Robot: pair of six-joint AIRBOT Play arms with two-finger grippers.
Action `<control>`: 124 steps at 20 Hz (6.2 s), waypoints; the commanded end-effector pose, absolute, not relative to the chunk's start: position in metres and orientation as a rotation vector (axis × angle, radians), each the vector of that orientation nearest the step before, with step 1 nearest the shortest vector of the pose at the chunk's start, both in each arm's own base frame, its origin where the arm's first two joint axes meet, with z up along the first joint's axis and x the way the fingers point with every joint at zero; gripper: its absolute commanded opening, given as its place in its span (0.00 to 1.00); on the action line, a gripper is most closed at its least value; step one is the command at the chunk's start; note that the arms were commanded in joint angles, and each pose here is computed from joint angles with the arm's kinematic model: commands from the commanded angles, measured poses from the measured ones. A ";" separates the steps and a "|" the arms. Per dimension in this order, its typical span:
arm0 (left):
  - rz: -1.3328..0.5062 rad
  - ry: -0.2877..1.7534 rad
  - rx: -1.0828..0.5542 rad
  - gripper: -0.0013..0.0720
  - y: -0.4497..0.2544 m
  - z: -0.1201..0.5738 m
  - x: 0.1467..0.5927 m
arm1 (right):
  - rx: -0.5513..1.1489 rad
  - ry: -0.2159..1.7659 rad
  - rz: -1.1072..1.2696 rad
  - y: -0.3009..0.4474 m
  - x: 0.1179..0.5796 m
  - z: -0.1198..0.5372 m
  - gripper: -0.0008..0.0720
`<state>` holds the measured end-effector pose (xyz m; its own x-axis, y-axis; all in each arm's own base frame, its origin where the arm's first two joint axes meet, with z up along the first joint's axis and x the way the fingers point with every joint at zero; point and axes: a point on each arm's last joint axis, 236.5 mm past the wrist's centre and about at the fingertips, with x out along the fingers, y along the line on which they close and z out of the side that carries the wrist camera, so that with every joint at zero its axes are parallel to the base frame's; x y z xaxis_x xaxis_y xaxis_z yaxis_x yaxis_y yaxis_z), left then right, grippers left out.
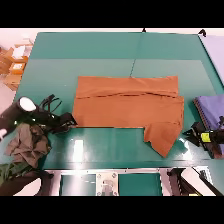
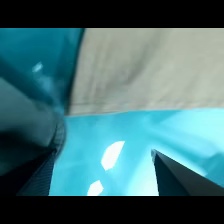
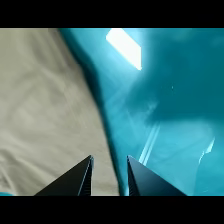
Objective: Fold the shirts.
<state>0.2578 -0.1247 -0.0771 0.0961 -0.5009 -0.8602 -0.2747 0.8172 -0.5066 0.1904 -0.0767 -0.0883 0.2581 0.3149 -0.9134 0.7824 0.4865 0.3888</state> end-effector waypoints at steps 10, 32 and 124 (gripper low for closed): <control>-0.092 1.110 -0.807 0.75 -0.149 -0.080 0.312 | 1.133 1.310 -0.425 -0.058 0.183 -0.101 0.40; -0.139 1.335 -0.562 0.05 -0.095 -0.064 0.266 | 0.884 1.387 -0.437 -0.074 0.178 -0.060 0.04; -0.324 1.343 -0.084 0.05 -0.049 0.068 0.479 | 0.386 0.971 0.918 0.519 0.439 -0.013 0.48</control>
